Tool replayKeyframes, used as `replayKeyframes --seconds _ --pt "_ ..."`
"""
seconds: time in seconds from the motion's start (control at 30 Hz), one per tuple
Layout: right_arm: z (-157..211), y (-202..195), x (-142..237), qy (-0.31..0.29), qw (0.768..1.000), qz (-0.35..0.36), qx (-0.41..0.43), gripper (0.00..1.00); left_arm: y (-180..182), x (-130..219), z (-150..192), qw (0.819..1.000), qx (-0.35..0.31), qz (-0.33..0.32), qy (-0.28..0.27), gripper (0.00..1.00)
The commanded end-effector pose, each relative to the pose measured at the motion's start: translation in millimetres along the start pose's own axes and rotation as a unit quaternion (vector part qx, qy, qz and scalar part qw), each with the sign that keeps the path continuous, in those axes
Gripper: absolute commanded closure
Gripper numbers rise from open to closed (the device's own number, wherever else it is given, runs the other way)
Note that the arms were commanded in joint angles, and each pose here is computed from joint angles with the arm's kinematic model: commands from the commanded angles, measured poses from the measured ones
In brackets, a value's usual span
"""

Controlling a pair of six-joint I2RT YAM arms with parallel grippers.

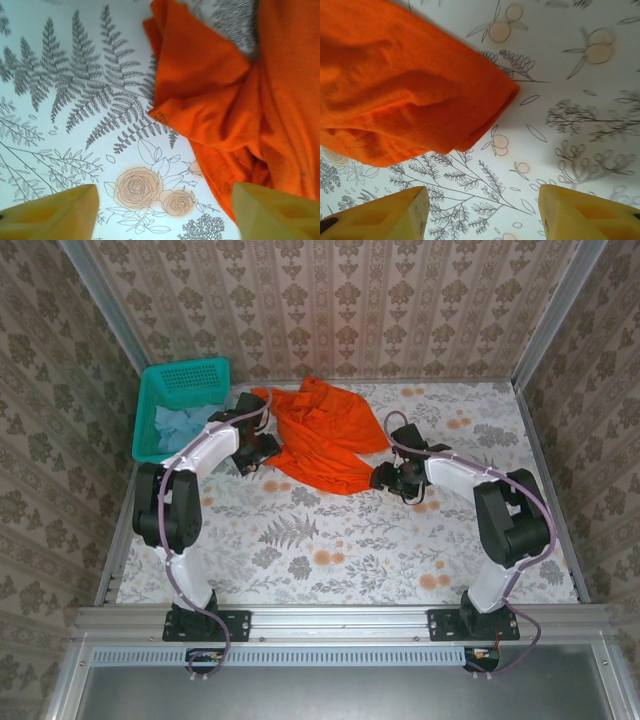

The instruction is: Fold and stack the t-shirts

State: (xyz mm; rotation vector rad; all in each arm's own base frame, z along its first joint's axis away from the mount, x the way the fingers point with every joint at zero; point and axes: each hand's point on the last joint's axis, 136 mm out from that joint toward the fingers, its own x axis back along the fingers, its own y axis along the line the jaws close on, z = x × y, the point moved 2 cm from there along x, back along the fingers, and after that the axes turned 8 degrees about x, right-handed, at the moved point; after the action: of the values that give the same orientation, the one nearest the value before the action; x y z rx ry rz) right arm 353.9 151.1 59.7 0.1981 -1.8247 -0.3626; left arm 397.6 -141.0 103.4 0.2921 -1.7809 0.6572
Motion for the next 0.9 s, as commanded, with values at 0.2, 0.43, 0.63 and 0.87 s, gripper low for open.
replayKeyframes --seconds 0.2,0.43,0.63,0.87 --pt "-34 12 -20 -0.011 0.999 -0.032 -0.016 0.41 -17 -45 -4 0.999 -0.035 -0.001 0.039 0.23" --pt "-43 -1 -36 0.002 0.999 -0.011 -0.032 0.62 -26 -65 -15 0.997 -0.061 -0.018 0.043 0.61" --pt "-61 11 -9 -0.034 0.998 -0.042 -0.013 0.93 -40 -32 -36 0.996 -0.088 -0.008 0.001 1.0" --pt "-70 33 86 -0.127 0.988 -0.091 0.016 1.0 -72 69 -54 0.988 -0.109 0.072 -0.081 1.0"
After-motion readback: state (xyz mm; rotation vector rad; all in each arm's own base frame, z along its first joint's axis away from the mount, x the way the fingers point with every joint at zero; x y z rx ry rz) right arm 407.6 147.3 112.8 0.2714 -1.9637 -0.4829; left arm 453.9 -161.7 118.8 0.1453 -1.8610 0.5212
